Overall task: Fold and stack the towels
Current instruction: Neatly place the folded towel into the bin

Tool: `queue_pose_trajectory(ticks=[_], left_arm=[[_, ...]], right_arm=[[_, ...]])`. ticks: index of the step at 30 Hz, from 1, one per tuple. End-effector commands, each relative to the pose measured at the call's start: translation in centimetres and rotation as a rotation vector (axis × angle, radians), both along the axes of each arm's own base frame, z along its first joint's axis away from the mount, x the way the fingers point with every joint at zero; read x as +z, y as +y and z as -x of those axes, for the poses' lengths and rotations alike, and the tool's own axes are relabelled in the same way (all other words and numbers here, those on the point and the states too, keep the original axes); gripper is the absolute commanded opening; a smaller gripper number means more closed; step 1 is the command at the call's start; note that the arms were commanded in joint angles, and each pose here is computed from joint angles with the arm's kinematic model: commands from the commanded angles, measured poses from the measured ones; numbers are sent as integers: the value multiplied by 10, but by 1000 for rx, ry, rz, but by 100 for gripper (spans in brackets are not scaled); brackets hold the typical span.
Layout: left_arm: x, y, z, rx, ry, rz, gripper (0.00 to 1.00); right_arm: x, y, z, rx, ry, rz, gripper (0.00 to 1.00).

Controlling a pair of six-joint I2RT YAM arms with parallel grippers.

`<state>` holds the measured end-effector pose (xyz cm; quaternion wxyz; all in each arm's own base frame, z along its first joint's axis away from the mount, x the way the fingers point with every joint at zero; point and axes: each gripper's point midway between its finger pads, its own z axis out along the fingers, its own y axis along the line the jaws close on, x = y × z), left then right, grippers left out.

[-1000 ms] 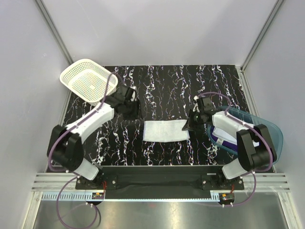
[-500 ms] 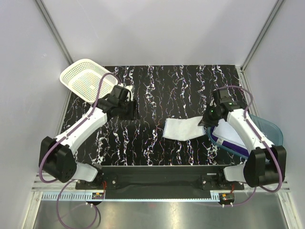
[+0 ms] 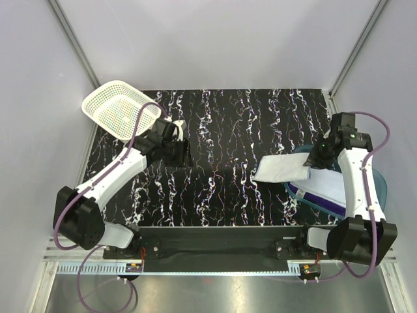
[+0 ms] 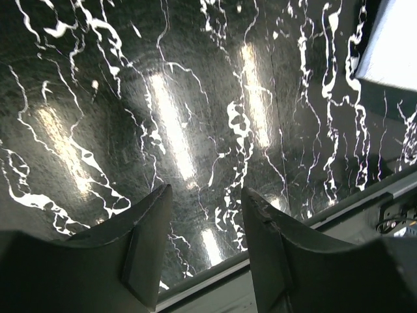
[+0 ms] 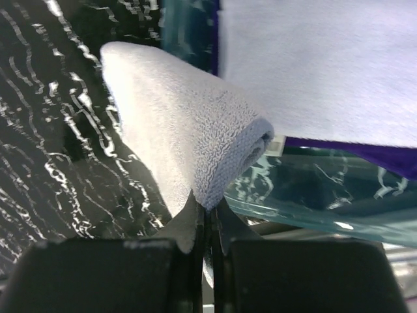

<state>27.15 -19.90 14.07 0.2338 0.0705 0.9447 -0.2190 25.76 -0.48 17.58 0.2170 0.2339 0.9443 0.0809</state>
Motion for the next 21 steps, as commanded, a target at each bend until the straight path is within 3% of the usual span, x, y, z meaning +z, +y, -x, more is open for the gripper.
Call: queue_pose_trajectory(ticks=[1,10,15,21], left_arm=[[11,-4,3,-49,-38,38,52],[13,-3,8,-81,-40,33,52],[16,-2,11,-90,-48,38,52],[21,-8,9,-102,-47,63,52]], right_arm=[[11,-19,16,-9,5,58,0],[26,-56,14,-94,-16,130,0],[20,-82,18,-70,52,253,0],[18,-103,26,-22,24,380,0]])
